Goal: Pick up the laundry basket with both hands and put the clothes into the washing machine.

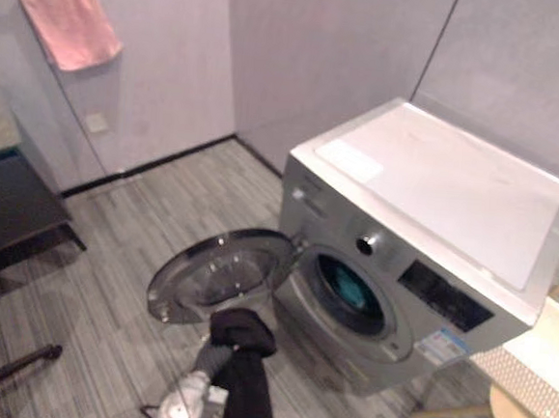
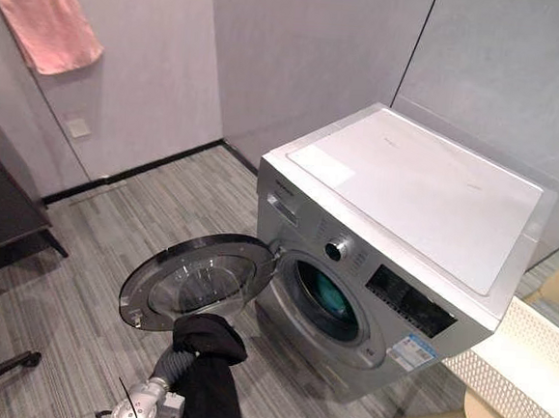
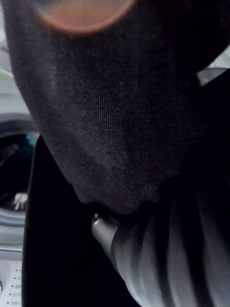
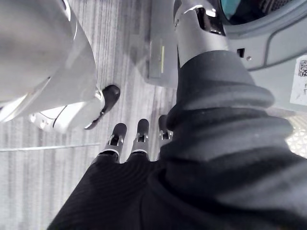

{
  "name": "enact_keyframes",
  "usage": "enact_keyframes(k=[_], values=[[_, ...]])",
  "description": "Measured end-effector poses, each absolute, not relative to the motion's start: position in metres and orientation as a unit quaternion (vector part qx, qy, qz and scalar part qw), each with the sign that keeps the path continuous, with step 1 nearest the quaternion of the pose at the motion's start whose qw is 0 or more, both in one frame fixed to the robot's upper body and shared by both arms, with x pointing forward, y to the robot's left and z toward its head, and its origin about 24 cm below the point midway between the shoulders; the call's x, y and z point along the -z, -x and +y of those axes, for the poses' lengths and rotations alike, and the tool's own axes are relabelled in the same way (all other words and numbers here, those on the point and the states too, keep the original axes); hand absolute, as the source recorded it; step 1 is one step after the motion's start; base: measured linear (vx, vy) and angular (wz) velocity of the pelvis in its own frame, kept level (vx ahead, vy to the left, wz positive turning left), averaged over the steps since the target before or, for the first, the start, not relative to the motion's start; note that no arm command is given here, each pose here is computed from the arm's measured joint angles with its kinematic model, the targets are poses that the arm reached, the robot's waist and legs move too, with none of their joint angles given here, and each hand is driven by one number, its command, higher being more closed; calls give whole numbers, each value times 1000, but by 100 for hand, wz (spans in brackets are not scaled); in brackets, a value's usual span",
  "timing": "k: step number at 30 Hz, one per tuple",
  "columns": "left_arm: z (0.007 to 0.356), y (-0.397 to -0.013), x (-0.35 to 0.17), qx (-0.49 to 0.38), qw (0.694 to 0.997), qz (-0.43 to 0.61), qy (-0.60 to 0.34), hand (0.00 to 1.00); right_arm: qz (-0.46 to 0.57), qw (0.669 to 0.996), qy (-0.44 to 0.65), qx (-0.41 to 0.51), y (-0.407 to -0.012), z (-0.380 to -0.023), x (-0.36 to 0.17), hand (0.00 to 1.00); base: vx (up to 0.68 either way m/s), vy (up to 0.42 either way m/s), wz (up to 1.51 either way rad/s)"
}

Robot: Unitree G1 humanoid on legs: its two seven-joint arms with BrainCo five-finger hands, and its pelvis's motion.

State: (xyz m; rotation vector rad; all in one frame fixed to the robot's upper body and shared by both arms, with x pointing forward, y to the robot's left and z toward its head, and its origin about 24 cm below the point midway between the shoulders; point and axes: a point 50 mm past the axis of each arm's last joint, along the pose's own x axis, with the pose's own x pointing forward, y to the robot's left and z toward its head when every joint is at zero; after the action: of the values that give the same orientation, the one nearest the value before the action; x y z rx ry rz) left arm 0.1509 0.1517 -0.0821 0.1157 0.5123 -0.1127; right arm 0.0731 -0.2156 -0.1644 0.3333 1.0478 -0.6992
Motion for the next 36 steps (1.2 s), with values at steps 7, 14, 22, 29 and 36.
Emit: enact_keyframes(k=[7,14,22,29,36], values=[[157,-156,85,54,963,256,-69,100,465,809,-169,318,-86,-211,161,0,83,290,-25],[139,-159,84,75,964,251,-37,100,452,814,-172,321,-89,-213,159,0,132,98,-36],[125,-160,82,85,966,246,-11,100,437,820,-168,331,-84,-225,156,0,168,57,-43],[108,-162,75,115,966,230,-2,100,418,846,-139,301,-104,-231,149,0,164,109,-98],[101,-179,77,151,962,226,-42,100,418,862,-114,264,-109,-223,148,0,164,130,-85]])
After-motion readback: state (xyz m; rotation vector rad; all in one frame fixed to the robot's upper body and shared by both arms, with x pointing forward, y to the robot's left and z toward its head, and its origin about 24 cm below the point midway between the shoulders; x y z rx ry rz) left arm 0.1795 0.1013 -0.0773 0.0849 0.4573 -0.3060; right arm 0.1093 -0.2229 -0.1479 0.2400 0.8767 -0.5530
